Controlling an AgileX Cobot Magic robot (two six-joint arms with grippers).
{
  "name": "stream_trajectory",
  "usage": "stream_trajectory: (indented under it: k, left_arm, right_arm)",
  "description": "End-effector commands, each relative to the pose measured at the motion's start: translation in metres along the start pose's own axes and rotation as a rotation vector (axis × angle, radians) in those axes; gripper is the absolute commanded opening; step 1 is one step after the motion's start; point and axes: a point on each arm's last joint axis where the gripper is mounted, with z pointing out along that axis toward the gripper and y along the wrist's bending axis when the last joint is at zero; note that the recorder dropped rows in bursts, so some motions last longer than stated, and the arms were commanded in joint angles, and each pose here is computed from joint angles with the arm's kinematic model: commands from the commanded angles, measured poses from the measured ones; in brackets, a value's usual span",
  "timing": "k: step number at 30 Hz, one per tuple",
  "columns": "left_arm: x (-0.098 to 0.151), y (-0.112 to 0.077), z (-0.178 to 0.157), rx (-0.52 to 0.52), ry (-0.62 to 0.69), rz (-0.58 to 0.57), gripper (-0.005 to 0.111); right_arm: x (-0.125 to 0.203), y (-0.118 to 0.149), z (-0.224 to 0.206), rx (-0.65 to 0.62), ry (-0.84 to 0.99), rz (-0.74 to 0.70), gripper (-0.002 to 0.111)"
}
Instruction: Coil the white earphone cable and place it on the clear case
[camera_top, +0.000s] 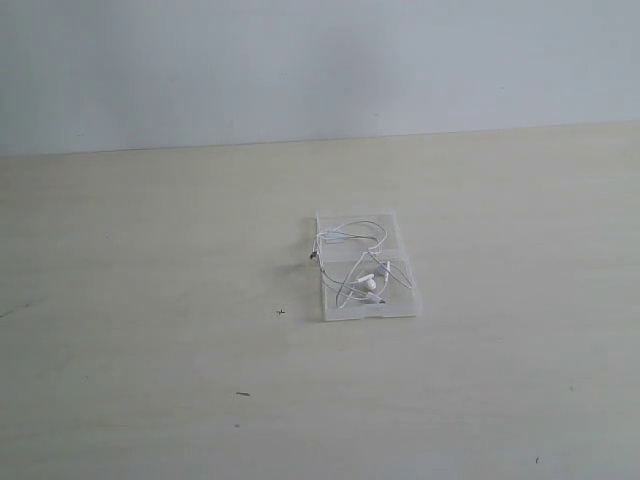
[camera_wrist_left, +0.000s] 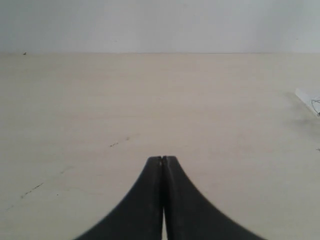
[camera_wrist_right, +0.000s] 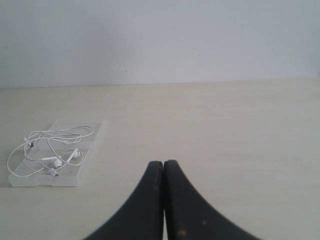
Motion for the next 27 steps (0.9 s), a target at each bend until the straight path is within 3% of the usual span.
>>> stream_trajectory:
  k: [1, 7, 13, 27]
  left_arm:
    - [-0.0005, 0.0013, -0.0004, -0.016, -0.009, 0.025, 0.0]
    - [-0.0005, 0.0014, -0.0004, -0.016, -0.01, -0.135, 0.0]
    - [-0.0005, 0.0037, -0.0005, -0.041, -0.01, -0.055, 0.0]
    - [-0.0005, 0.0038, -0.0005, -0.042, -0.01, -0.053, 0.0]
  right_arm:
    - [0.0006, -0.0003, -0.0001, 0.005, -0.008, -0.005, 0.0]
    - [0.0006, -0.0003, -0.0001, 0.005, -0.008, -0.005, 0.0]
    - [0.0006, -0.0003, -0.0001, 0.005, -0.008, -0.005, 0.0]
    - [0.0006, -0.0002, -0.0001, 0.004, -0.008, -0.003, 0.0]
